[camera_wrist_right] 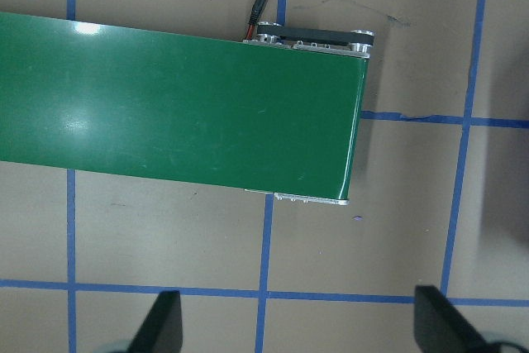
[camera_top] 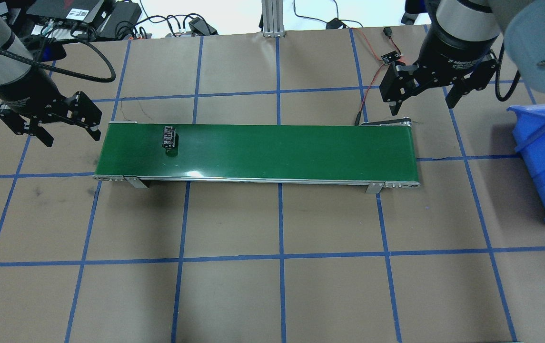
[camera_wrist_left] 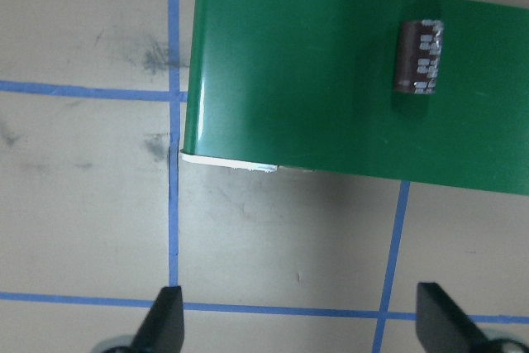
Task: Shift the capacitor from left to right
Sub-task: 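Lower the right gripper over the belt end while the capacitor rides toward it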
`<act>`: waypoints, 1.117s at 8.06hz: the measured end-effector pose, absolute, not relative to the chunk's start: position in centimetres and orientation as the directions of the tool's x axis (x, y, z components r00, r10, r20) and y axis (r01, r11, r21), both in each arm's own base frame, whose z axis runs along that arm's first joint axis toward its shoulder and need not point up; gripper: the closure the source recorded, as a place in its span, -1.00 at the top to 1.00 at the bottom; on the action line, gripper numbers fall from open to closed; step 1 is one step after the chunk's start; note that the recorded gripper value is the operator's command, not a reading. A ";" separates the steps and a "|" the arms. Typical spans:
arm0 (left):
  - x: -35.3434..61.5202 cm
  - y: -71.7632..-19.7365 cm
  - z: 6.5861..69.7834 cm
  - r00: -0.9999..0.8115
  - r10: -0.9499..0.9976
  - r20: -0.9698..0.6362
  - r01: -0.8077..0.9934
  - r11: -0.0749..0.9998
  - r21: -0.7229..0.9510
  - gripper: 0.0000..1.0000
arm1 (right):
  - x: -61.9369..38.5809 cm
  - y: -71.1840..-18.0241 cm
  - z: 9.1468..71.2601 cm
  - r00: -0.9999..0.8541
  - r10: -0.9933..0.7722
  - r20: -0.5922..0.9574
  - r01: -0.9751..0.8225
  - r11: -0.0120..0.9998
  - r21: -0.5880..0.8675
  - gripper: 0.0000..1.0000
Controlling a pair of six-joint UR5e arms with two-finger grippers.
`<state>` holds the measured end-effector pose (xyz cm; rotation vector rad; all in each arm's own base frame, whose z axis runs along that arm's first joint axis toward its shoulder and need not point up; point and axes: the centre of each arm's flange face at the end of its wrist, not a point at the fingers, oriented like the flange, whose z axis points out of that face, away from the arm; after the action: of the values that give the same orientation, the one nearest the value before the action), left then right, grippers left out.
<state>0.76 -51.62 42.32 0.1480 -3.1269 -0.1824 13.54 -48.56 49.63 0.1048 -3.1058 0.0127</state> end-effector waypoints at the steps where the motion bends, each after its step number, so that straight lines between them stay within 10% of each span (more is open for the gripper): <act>1: 0.6 -51.0 43.0 -0.995 -0.096 -0.007 -0.096 0.988 0.119 1.00 | 13.5 -49.0 48.9 -0.997 -0.067 0.035 -0.067 0.998 0.005 1.00; 9: 0.6 -49.3 44.0 -0.995 -0.077 -0.055 -0.085 0.986 0.146 1.00 | 14.3 -56.0 31.6 -0.997 -0.065 -0.037 -0.068 0.994 0.082 1.00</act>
<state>0.64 -49.28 44.02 0.1299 -3.1788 -0.2376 14.29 -56.03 31.64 0.1057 -3.1715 -0.1327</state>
